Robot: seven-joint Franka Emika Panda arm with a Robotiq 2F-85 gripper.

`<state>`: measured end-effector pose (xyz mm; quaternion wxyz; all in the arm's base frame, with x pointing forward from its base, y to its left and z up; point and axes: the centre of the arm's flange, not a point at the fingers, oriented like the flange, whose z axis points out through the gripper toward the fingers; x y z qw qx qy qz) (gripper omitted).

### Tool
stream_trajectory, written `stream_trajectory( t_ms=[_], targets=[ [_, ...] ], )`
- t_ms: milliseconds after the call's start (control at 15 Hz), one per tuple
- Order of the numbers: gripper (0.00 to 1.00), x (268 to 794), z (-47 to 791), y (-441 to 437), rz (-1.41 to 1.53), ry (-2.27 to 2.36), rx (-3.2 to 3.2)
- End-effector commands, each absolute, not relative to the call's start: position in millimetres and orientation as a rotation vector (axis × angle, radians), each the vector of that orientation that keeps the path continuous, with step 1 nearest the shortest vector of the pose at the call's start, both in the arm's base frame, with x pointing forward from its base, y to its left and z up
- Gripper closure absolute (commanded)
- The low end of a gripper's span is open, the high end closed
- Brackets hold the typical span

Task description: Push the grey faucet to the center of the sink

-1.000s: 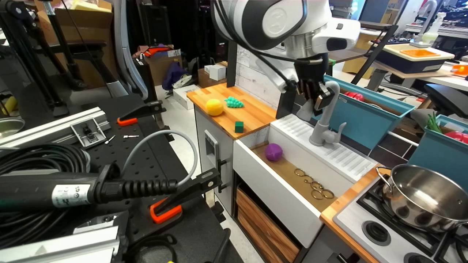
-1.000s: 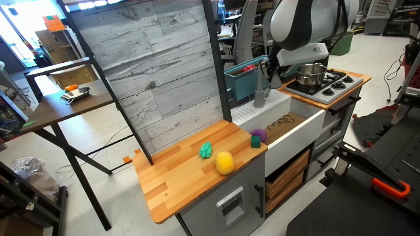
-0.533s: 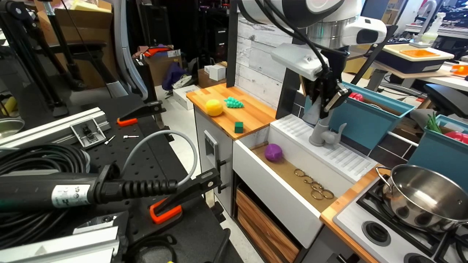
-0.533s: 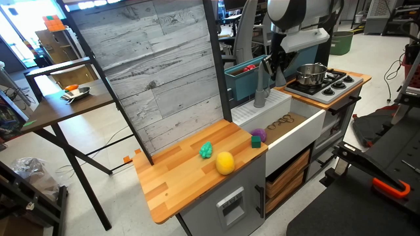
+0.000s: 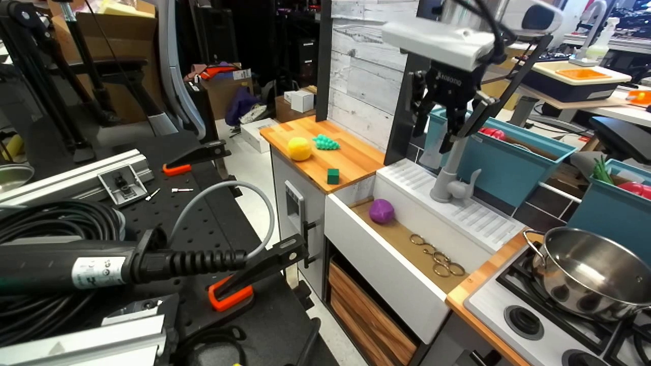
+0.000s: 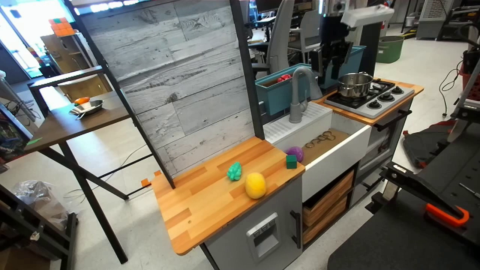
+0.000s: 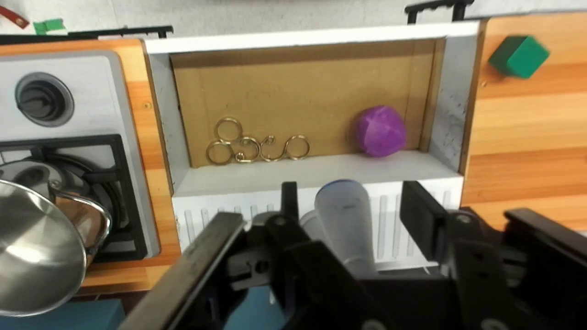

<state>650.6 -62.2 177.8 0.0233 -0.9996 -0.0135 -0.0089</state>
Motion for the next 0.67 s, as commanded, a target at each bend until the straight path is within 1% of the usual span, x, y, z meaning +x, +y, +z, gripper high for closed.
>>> stream_trajectory(
  t_ms=[0,67,133,267,333,467,600],
  targets=[
    [0.08,600.8,245.9,-72.0,0.201,-0.224,-3.028],
    [0.01,587.9,261.9,-73.1,0.278,-0.261,-3.012],
    [0.0,577.4,276.6,-73.2,0.364,-0.289,-2.994],
    [0.0,558.0,307.6,-71.3,0.488,-0.233,-2.97],
    [0.0,582.6,276.4,-71.1,0.417,-0.216,-2.979],
    [0.0,578.3,293.5,-71.2,0.407,-0.215,-2.982],
    [0.0,578.5,284.5,-70.5,0.422,-0.215,-2.978]
  ],
)
